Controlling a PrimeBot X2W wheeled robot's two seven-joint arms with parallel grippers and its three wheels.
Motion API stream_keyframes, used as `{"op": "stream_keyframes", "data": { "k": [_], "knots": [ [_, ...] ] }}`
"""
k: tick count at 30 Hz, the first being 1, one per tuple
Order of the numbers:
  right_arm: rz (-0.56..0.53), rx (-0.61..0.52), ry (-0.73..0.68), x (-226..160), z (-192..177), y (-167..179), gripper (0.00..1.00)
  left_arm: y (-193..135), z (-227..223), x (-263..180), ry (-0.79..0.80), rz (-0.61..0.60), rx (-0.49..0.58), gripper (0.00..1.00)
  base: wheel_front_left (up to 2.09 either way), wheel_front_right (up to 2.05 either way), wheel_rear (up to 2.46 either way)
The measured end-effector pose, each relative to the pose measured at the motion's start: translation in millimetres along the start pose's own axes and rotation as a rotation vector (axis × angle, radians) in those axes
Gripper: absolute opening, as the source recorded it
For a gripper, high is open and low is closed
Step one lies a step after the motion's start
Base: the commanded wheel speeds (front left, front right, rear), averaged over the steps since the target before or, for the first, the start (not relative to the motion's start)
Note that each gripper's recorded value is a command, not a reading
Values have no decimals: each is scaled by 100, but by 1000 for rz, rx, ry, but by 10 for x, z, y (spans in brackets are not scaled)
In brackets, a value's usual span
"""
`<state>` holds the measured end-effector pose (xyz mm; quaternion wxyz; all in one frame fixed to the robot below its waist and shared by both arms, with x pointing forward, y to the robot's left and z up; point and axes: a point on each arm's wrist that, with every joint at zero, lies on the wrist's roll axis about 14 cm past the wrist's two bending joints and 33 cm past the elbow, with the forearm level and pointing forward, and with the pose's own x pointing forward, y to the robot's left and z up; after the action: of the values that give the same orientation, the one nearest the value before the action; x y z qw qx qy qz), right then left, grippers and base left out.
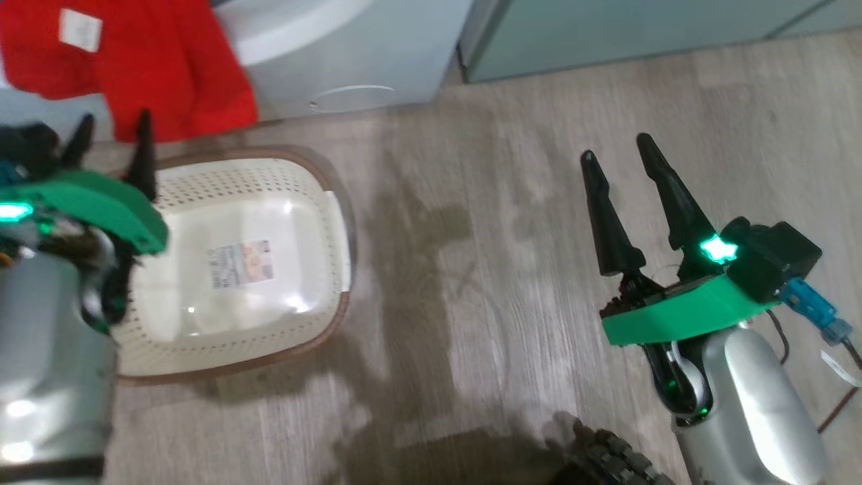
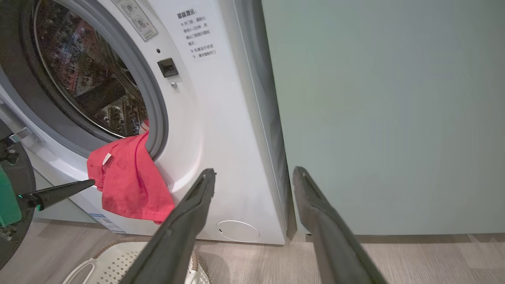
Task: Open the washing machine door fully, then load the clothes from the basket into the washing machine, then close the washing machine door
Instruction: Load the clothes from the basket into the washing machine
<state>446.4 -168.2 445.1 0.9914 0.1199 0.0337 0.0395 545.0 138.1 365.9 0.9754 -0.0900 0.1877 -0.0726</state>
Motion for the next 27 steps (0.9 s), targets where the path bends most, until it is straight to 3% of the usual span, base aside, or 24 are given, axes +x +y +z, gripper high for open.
{"op": "stream_keyframes", "data": {
  "k": [7,20,21,22,27],
  "knots": [
    [-65,9,26,-53,-124,-223,100,204,-171,539,125,23,27,100,0,0,0],
    [-91,18,32,-47,-161,-322,100,155,-378,866,261,-11,36,100,0,0,0],
    [-91,16,26,-39,-141,-326,100,150,-369,887,263,-10,31,70,0,0,0],
    [-93,14,23,-39,-129,-335,100,143,-358,907,264,-10,29,0,0,0,0],
    [-105,20,10,-60,-78,-365,100,148,-348,919,282,-11,36,0,0,0,0]
  ]
}}
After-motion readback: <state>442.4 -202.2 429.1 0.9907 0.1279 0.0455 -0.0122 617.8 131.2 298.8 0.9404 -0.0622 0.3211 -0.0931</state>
